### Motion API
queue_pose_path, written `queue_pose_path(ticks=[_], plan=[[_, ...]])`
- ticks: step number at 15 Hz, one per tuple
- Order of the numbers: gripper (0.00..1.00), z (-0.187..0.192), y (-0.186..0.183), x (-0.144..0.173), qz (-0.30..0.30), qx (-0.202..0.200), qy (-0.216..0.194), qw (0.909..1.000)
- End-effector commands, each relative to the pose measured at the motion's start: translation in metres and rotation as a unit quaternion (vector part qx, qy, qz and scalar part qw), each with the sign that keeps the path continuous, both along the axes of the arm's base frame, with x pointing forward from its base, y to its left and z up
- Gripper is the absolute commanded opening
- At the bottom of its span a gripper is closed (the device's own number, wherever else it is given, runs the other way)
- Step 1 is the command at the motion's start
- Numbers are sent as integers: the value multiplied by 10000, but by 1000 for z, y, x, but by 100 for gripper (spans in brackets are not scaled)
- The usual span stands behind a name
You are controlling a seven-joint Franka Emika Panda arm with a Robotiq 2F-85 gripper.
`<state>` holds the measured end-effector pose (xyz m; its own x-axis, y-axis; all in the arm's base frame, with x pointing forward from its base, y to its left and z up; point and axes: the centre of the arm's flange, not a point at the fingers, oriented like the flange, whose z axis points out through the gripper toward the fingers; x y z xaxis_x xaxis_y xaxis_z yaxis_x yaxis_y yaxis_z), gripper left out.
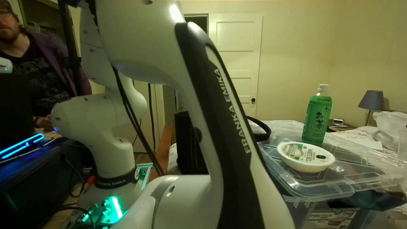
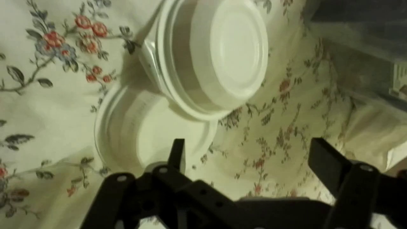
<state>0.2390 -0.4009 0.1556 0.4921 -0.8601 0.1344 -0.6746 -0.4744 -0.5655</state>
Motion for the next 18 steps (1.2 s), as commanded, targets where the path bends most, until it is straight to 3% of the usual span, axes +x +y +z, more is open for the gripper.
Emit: queue_pose_path(ticks=[1, 3, 8, 10, 13, 18], plan=[[75, -11, -2, 20, -701, -738, -154, 9947], [69, -19, -3, 24, -1086, -1162, -41, 9873], [33, -41, 1, 19, -1550, -2068, 627, 9640], [20, -53, 4, 17, -1461, -2174, 983, 9601], [0, -76, 13, 18, -1157, -2081, 1373, 9615], [0, -74, 11, 30, -1242, -2186, 1177, 9607]])
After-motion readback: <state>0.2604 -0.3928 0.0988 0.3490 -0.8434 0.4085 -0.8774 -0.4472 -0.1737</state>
